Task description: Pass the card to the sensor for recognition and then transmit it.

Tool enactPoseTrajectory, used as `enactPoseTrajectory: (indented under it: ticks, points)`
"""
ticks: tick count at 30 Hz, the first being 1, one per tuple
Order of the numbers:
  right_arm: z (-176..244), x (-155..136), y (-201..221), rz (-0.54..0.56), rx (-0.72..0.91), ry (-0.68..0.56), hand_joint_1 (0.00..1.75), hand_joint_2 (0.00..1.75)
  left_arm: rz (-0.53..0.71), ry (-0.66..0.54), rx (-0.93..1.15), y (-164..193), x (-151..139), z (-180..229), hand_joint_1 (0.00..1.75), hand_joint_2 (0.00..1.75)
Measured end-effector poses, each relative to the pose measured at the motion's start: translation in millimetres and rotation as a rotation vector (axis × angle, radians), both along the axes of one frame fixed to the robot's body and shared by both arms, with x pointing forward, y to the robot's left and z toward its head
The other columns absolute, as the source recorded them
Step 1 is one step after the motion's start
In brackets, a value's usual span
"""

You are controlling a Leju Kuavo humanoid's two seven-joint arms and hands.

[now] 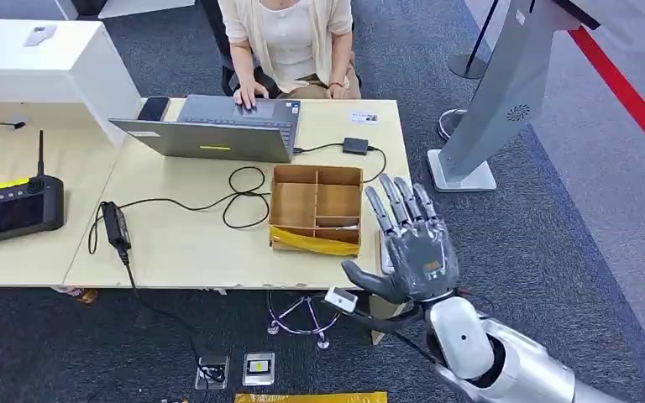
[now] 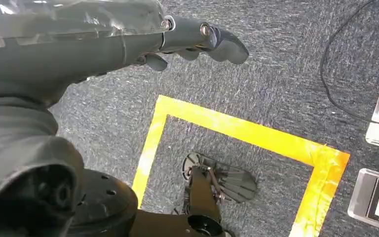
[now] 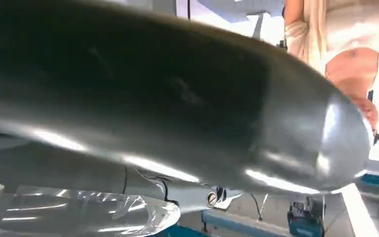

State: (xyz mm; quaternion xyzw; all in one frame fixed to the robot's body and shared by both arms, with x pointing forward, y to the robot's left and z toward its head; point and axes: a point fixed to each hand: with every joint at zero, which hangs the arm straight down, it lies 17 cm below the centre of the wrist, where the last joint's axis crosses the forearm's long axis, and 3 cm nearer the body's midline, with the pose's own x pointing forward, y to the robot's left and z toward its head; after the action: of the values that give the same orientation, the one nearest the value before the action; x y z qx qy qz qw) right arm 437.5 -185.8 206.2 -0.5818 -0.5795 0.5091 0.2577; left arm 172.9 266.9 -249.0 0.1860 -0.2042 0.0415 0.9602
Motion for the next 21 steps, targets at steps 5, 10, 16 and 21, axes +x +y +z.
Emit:
enactPoseTrajectory:
  ticks: [5, 10, 16, 21]
  points:
    - [-15, 1, 3, -0.020, 0.003, 0.077, 0.00, 1.75, -0.007, 0.005, -0.009, -2, -1, -1, 0.00, 0.00]
    - [-29, -6, 6, -0.035, -0.015, 0.114, 0.00, 1.75, -0.019, 0.007, -0.016, -4, -1, -1, 0.00, 0.00]
    - [-27, -12, 9, -0.052, -0.010, 0.122, 0.00, 1.75, -0.029, 0.009, -0.014, -5, 0, -1, 0.00, 0.00]
    - [-23, -16, 11, -0.058, 0.000, 0.120, 0.00, 1.75, -0.031, 0.009, -0.014, -5, 0, -1, 0.00, 0.00]
